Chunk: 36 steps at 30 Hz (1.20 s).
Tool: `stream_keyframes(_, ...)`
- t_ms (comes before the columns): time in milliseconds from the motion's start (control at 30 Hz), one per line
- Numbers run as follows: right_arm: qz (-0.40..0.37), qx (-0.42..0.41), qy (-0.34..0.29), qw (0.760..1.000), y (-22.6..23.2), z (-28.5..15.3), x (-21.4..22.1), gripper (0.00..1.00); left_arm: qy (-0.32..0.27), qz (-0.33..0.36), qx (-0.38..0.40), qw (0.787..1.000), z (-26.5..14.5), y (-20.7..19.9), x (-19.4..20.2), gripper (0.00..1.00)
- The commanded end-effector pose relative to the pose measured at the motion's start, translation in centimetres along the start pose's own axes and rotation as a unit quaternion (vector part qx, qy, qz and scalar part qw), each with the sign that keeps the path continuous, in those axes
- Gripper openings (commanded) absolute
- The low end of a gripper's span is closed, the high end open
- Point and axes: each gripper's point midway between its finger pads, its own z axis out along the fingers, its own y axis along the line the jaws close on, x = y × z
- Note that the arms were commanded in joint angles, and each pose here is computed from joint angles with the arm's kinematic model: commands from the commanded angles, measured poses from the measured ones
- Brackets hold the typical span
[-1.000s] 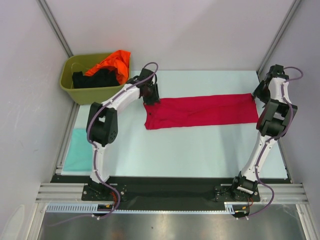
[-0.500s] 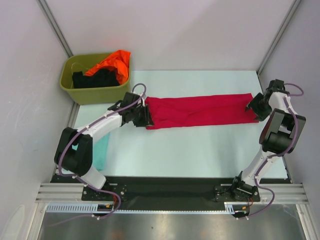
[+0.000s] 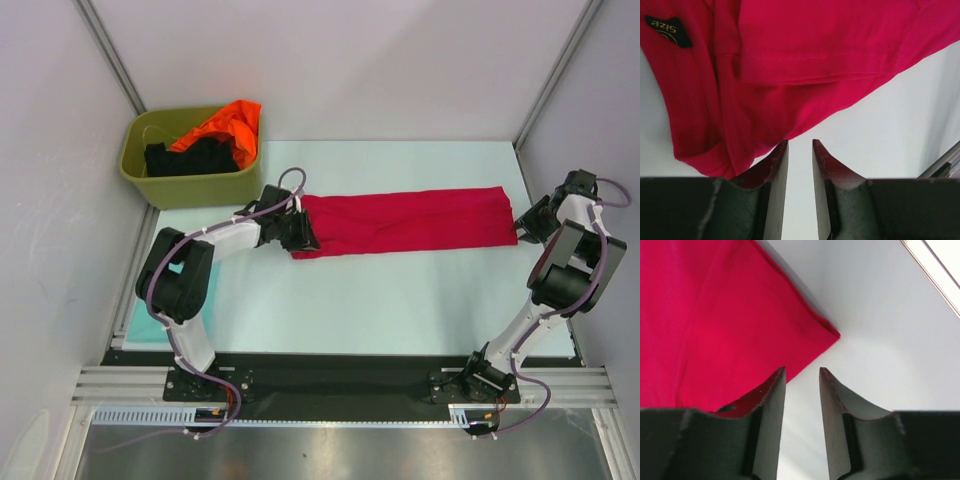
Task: Fold and stack the t-shirts
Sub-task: Fold the tshirt
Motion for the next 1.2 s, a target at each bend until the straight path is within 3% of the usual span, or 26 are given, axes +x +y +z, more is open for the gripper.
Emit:
stream_keyframes(0,-0.015,-0.022,-0.042,0.999,1.3,-0.6,-2.1,0.33,-0.03,0.017,0.045,0.998,0.2,-2.5,-2.5,0.3)
stream_keyframes(67,-0.012,-0.027,-0.043,0.999,1.5,-0.2,-2.3,0.2,-0.033,0.017,0.045,0.998,0.2,-2.4,-2.5,0.3)
stream_keyframes(167,-0.001,-0.031,-0.041,0.999,1.7,0.6,-2.5,0.1,-0.024,0.019,0.039,0.999,0.5,-2.0,-2.2,0.3)
stream_keyframes(500,-0.028,-0.008,-0.031,0.999,3.7,4.0,-2.3,0.07,0.009,0.002,-0.017,1.0,2.1,2.0,-1.4,0.29)
stream_keyframes(767,-0.05,0.126,0.004,0.991,-3.0,4.9,0.9,0.07,0.049,-0.012,-0.086,0.995,2.7,5.8,0.3,0.28)
stream_keyframes(900,-0.06,0.166,0.015,0.984,-5.5,3.8,2.5,0.08,0.052,-0.006,-0.109,0.993,2.2,6.9,-0.2,0.28)
stream_keyframes(1033,-0.074,0.15,-0.023,0.986,-2.9,0.9,0.4,0.13,0.037,0.012,-0.107,0.994,0.1,5.8,-0.9,0.29)
stream_keyframes(1167,-0.105,0.1,-0.069,0.987,4.0,-2.0,-1.6,0.37,0.01,0.033,-0.091,0.995,-2.6,3.8,-2.1,0.33)
